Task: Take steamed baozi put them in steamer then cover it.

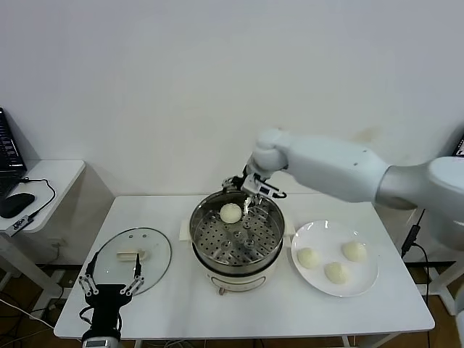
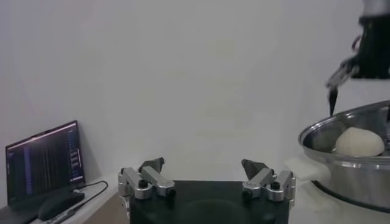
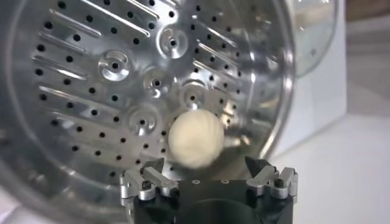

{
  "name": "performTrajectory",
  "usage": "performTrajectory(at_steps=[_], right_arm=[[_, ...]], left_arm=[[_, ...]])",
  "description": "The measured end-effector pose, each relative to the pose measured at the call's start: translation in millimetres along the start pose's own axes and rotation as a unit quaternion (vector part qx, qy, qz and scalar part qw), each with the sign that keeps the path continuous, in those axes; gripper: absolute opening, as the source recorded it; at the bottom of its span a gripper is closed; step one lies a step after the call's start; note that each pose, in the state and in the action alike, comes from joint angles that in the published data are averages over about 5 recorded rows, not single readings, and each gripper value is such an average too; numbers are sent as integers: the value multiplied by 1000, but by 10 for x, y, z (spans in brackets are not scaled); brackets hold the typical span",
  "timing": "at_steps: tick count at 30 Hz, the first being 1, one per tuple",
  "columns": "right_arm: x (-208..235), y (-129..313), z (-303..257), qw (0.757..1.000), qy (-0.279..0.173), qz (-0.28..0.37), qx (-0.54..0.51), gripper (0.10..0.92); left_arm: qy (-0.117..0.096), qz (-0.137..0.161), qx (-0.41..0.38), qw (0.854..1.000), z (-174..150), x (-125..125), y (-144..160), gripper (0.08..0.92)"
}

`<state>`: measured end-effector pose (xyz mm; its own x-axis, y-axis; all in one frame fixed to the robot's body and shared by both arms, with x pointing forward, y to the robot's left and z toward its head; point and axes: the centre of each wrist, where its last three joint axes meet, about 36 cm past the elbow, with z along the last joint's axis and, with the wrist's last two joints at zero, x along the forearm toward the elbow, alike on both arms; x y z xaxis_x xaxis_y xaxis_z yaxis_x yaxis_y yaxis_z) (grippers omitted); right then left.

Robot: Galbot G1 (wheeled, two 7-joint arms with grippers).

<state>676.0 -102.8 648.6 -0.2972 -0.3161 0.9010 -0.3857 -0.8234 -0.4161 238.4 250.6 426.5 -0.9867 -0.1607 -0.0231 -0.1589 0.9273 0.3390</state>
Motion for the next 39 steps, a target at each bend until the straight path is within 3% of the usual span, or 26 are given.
performTrajectory(at_steps=[7,17,26,39], right_arm=[[568,388,88,990,25,23,-139,823],[974,1495,104,943,47,28,-328,823],[780,2227,-35,912,57,-10,-405,823],[134,2755,-144,892,57,-55,-446,823]], left_arm=[[12,-2,-2,1000,-80,-77,67,823],[20,34,-20,999,-60,-175,113,823],[16,52,-29,998,-77,-244,169,823],[24,55,-42,997,-38,-284,254,823]])
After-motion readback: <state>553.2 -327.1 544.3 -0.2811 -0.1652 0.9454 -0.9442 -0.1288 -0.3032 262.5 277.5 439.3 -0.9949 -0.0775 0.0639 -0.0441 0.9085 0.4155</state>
